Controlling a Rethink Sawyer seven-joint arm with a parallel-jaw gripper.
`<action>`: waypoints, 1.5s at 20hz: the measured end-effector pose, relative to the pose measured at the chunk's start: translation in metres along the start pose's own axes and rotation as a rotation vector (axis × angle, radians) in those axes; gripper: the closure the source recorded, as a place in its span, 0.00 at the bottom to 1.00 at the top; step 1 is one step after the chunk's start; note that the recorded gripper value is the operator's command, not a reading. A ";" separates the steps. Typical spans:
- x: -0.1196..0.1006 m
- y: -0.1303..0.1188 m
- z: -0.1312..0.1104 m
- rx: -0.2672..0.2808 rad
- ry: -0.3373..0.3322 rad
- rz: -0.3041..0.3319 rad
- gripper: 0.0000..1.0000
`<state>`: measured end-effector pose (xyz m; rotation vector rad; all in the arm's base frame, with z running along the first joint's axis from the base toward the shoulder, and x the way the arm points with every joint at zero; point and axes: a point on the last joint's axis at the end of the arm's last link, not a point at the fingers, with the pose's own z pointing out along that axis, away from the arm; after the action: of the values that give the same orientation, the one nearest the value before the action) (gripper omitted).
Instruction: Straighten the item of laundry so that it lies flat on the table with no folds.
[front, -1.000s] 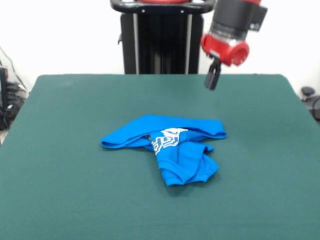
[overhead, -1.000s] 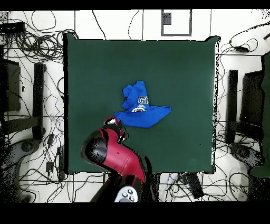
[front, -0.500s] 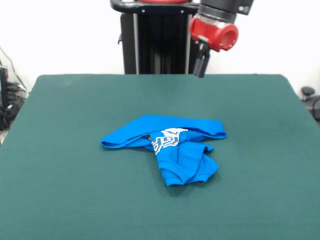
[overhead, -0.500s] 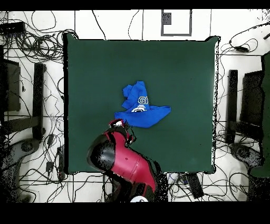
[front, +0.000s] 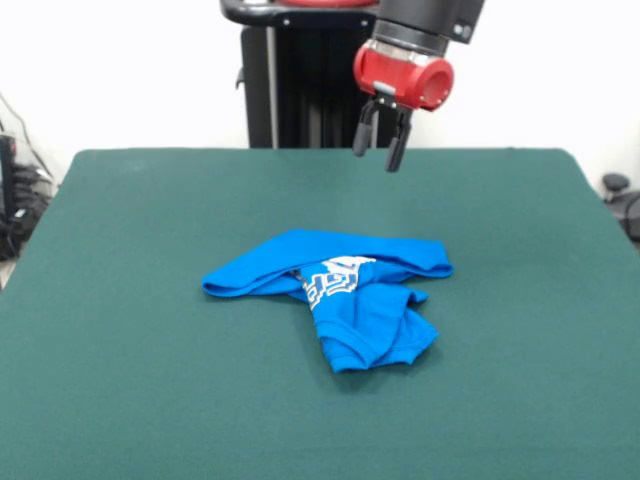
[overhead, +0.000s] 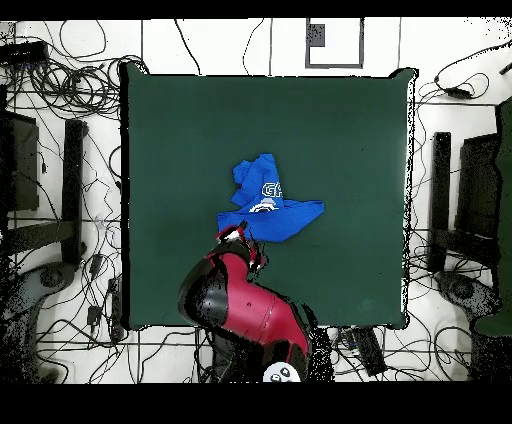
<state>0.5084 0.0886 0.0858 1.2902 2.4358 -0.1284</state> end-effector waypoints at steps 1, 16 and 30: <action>0.002 -0.001 0.002 -0.001 -0.001 -0.011 0.00; 0.028 -0.007 0.014 0.015 0.037 -0.019 0.00; 0.033 -0.001 0.014 0.036 0.055 0.128 0.00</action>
<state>0.4954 0.1101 0.0608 1.4798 2.3978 -0.1045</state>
